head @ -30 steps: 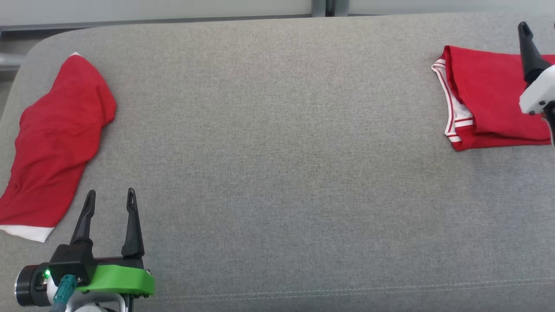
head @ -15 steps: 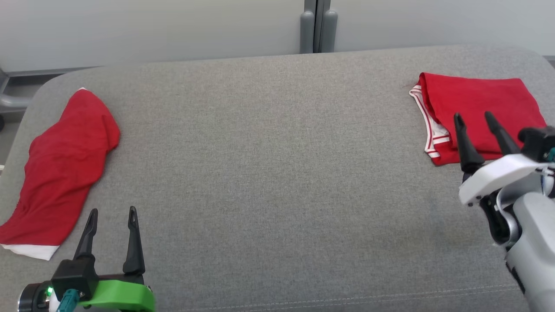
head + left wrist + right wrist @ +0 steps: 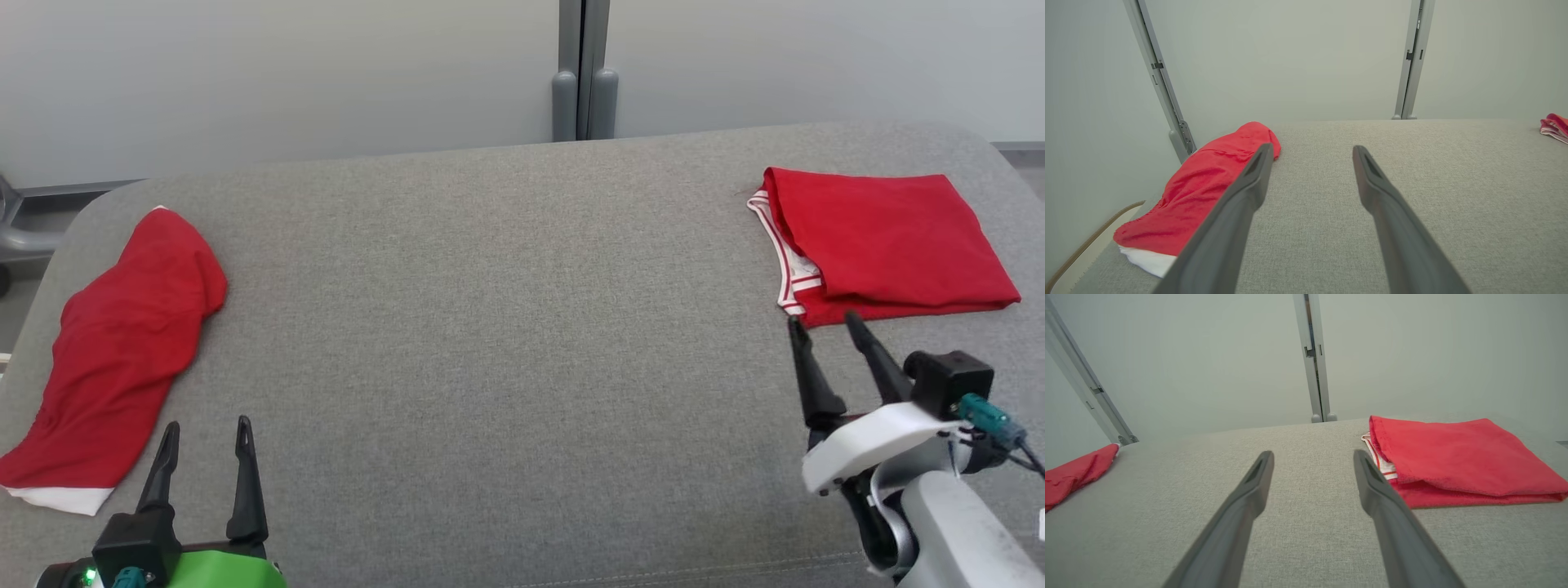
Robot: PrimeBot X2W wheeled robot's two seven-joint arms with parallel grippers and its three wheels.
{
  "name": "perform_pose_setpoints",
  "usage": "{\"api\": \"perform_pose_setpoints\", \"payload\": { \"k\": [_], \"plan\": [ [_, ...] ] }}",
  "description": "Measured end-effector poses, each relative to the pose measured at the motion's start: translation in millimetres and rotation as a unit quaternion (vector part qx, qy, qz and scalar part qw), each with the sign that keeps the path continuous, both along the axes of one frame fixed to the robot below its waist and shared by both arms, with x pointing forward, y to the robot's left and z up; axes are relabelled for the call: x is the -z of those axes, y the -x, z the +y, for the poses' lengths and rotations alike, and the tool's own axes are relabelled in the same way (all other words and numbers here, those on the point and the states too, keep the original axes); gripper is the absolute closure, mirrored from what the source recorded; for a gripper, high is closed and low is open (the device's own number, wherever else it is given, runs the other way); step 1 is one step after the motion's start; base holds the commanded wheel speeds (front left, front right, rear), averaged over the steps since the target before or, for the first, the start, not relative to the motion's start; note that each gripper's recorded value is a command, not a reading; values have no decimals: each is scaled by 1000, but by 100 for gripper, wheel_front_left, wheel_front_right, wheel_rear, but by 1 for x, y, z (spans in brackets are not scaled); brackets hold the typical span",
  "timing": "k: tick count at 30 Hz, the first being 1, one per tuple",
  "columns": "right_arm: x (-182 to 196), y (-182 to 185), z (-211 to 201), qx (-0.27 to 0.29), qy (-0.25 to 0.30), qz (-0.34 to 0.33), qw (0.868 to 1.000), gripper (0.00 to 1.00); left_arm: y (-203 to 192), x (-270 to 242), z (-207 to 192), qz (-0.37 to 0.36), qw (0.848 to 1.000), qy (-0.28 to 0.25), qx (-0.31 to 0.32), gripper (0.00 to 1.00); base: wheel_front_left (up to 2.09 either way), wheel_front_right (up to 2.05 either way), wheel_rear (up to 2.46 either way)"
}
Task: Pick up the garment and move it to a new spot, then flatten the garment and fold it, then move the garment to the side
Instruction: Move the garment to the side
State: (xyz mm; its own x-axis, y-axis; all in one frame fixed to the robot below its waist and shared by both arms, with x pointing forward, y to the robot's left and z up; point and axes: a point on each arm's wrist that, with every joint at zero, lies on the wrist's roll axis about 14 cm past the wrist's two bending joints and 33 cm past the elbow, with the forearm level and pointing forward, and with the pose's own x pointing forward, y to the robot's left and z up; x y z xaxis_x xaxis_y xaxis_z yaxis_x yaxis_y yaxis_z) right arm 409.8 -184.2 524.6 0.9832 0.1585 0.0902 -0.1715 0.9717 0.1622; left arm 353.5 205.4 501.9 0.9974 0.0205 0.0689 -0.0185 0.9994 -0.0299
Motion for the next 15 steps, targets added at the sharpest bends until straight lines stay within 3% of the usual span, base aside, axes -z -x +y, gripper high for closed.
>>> {"api": "perform_pose_setpoints", "payload": {
  "k": [4, 15],
  "plan": [
    [-3, 15, 19, -22, -7, -10, 1000, 0, 0, 0, -3, 0, 1000, 0, 4, 0, 0, 0, 0],
    [-10, 37, 24, -21, 7, -34, 999, 0, 4, -3, -1, -5, 1000, 3, 0, 0, 0, 0, 0]
  ]
}}
